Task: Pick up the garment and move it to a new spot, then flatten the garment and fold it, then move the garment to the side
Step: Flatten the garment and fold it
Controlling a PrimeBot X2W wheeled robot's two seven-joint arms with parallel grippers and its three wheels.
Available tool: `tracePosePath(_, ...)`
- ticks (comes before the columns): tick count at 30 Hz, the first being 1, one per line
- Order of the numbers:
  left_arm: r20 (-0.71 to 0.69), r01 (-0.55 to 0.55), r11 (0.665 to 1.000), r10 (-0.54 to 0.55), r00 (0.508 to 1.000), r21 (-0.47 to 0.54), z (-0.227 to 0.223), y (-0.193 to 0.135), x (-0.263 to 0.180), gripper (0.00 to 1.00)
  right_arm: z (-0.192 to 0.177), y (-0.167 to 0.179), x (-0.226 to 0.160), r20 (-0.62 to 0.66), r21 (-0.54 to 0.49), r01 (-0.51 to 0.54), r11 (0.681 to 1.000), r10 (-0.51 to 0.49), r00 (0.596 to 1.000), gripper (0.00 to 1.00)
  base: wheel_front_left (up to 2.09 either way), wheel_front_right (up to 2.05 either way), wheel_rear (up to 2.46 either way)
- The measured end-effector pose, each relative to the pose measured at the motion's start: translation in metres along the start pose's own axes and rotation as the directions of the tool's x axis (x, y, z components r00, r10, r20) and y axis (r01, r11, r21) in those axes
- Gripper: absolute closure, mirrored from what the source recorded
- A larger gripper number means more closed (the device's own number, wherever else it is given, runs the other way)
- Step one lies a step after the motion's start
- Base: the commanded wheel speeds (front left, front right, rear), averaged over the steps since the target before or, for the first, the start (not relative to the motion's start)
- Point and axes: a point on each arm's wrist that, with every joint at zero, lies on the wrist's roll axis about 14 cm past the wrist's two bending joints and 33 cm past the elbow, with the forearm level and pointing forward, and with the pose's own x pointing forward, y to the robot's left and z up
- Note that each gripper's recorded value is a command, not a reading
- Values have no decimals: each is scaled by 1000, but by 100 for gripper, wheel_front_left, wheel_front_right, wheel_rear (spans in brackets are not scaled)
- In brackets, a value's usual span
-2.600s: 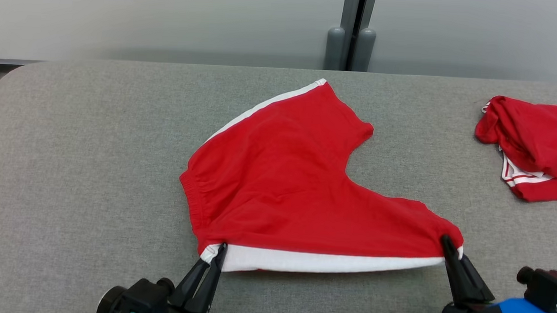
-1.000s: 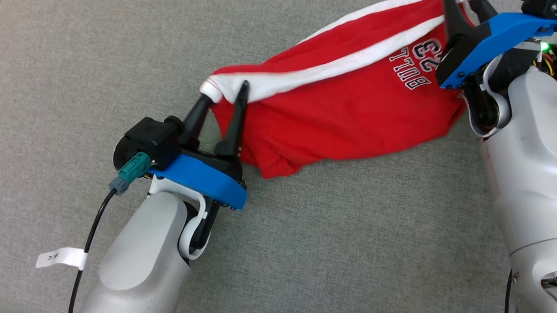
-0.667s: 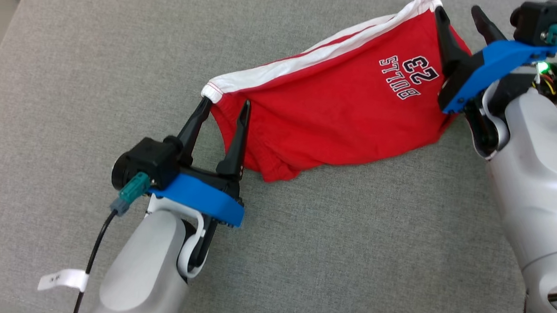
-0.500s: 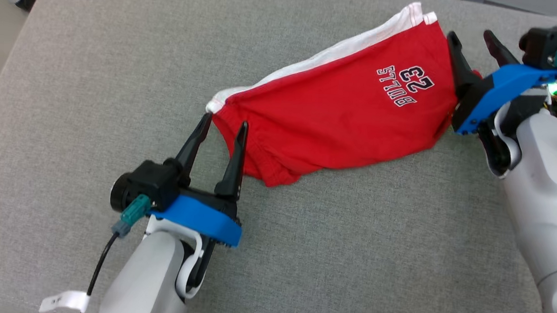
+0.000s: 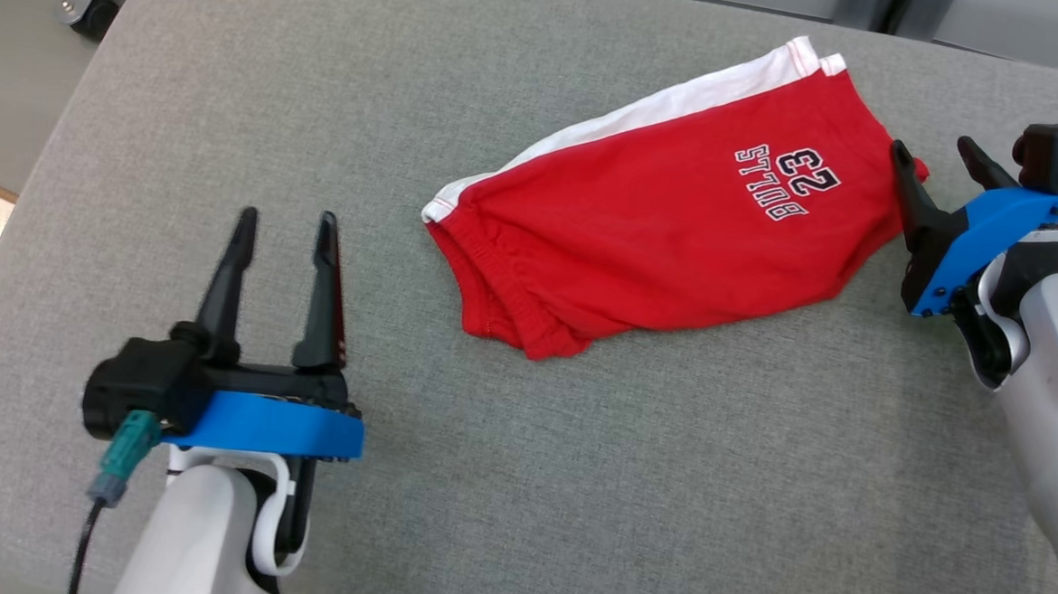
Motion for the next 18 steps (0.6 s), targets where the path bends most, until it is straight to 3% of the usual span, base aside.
tracePosePath(9, 64, -129, 992, 128, 990, 15, 20, 34, -9, 0, -30, -3, 8, -112, -25, 4, 1000, -7, 994, 0, 0, 0, 0)
tracePosePath(15, 44, -149, 989, 149, 988, 17, 13, 40, -16, 0, -43, 2, 9, -165, -30, -7, 1000, 2, 986, 0, 0, 0, 0)
tracePosePath(16, 41, -151, 988, 150, 988, 17, 12, 40, -16, 0, -42, 3, 10, -169, -28, -7, 1000, 3, 986, 21, 0, 0, 0)
tracePosePath(17, 40, -151, 988, 151, 988, 17, 12, 40, -16, 0, -43, 4, 10, -174, -29, -11, 1000, 6, 985, 64, 0, 0, 0)
tracePosePath(18, 41, -150, 988, 150, 988, 17, 12, 40, -16, 0, -42, 6, 10, -171, -22, -13, 1000, 10, 985, 90, 0, 0, 0)
